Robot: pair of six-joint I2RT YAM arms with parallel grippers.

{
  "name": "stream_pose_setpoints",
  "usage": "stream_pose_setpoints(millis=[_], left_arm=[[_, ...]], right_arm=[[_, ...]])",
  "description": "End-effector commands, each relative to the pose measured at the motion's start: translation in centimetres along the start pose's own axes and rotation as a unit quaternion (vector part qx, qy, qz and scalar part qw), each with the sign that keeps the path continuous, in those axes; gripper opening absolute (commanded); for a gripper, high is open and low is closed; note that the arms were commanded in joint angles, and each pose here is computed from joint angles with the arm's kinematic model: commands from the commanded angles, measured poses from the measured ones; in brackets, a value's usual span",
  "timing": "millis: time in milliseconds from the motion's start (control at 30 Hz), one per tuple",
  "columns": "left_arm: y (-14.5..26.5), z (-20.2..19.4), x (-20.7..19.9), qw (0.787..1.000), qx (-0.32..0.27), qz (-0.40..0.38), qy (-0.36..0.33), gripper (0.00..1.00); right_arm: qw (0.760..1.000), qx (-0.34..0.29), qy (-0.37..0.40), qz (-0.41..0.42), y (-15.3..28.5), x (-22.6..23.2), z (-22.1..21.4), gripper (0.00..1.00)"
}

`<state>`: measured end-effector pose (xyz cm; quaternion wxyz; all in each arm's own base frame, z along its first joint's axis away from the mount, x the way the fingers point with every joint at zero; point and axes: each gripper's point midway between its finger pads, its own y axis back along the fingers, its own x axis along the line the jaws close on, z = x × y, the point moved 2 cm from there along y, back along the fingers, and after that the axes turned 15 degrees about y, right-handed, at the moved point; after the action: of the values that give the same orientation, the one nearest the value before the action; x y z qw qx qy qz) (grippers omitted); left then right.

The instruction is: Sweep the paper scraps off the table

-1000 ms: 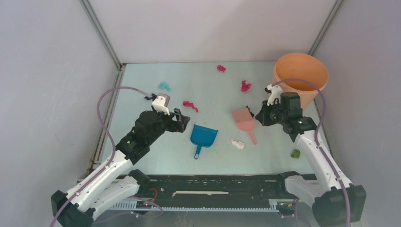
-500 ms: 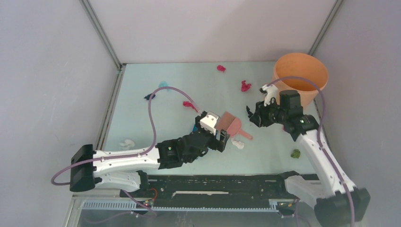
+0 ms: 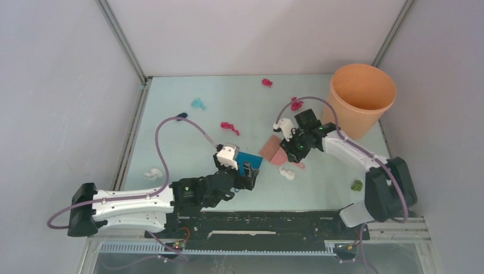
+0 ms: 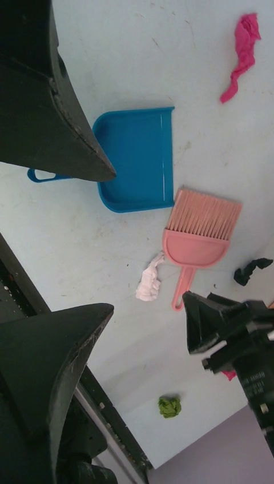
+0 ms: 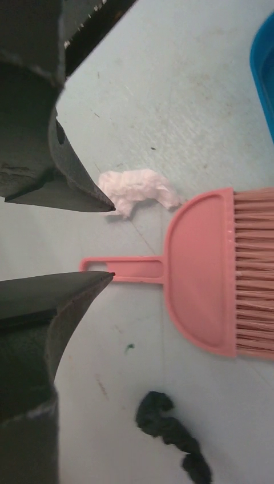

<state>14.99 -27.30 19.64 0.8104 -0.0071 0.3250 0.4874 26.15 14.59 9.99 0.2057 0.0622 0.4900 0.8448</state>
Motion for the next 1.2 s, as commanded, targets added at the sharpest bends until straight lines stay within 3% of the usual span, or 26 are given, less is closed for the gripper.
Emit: stream_pose_setpoints(millis=[0, 300, 600, 1100, 1167], left_arm=[[1.0, 1.5, 1.1, 0.998, -0.033, 0.021, 0.051, 0.85], [3.0, 2.8, 2.6, 0.994, -0.051, 0.018, 0.099, 0.84], [4.1, 3.5, 4.1, 0.991, -0.071, 0.024, 0.110, 0.84], [4.1, 3.4, 4.3, 0.991, -0.071, 0.024, 0.112, 0.84], [4.2, 3.5, 4.3, 0.991, -0.072, 0.024, 0.112, 0.84]], right_arm=[[0.998, -0.018, 0.043, -0.044, -1.6, -3.5, 4.2, 0.50], [1.000, -0.010, 0.027, -0.006, -7.0, -5.5, 8.3, 0.65], [0.998, 0.012, 0.027, 0.052, -6.8, -1.2, 9.0, 0.56], [0.991, 0.118, 0.056, 0.023, -11.1, 2.0, 5.6, 0.47], [0.990, 0.131, 0.055, 0.018, -11.9, 2.1, 5.0, 0.43]])
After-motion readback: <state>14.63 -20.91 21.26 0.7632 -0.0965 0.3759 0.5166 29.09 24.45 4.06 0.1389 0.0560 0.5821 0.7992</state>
